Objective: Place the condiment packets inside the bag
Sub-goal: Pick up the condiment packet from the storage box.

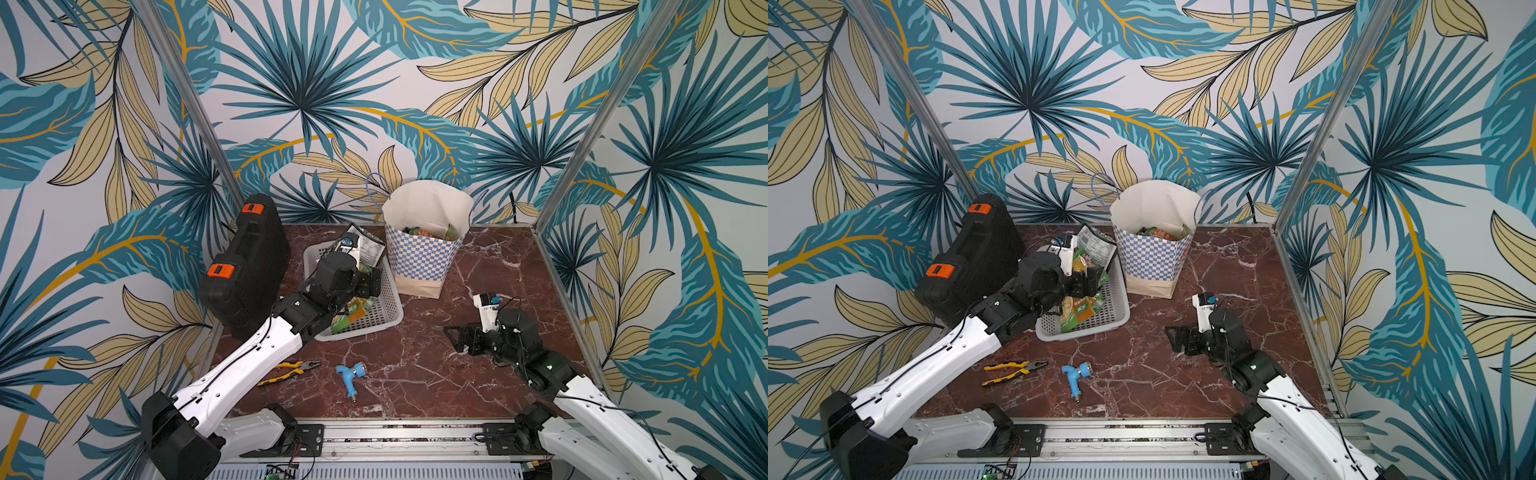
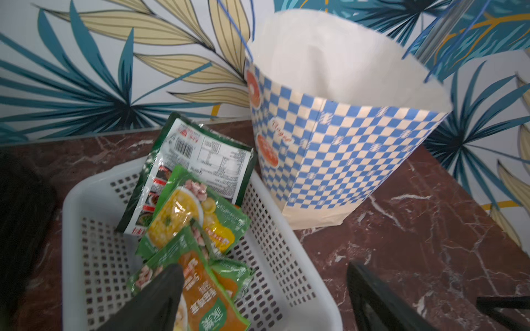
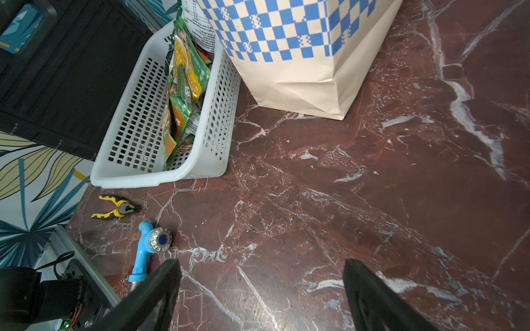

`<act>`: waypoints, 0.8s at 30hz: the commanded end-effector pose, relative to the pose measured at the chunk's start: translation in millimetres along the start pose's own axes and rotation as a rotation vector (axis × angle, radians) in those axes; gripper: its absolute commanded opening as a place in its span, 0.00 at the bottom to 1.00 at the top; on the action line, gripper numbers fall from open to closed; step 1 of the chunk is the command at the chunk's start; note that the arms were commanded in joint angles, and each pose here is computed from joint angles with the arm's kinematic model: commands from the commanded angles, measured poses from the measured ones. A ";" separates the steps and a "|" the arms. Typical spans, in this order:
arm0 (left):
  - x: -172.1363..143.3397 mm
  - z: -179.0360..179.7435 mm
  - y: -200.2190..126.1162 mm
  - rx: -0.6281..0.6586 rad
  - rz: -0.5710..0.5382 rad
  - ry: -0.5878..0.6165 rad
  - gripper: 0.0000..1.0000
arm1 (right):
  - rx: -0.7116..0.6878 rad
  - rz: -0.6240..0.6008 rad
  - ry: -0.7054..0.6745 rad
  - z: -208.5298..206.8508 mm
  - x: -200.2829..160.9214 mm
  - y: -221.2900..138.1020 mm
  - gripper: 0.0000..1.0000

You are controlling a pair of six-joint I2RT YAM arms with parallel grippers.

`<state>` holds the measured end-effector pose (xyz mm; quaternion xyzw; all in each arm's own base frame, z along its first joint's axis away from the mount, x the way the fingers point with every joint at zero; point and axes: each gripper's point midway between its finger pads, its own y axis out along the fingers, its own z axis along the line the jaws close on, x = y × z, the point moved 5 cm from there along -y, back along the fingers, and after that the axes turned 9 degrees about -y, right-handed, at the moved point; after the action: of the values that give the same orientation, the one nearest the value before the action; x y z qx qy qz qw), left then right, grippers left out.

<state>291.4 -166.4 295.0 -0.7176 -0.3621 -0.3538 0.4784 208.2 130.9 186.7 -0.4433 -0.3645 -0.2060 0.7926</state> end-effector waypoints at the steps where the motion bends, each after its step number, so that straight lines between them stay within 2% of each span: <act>1: -0.7 26.5 -3.0 0.098 -0.117 -0.037 0.98 | 0.073 -0.038 -0.010 13.6 15.5 3.6 0.90; 3: -13.0 46.9 1.3 0.139 -0.121 -0.068 1.00 | 0.088 -0.034 -0.010 17.8 20.4 9.1 0.89; 8: -37.9 85.8 12.5 0.135 -0.142 -0.199 1.00 | 0.104 -0.002 -0.030 33.2 31.2 25.7 0.85; 15: -50.2 111.0 12.6 0.215 -0.157 -0.294 1.00 | 0.119 0.025 -0.102 64.2 44.4 56.7 0.81; 24: -64.0 131.9 14.5 0.267 -0.164 -0.399 1.00 | 0.143 0.125 -0.150 98.8 56.3 108.5 0.76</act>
<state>294.8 -64.2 196.2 -0.6776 -0.5261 -0.2036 0.4719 268.1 262.2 201.6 -0.4193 -0.4008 -0.0975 0.8087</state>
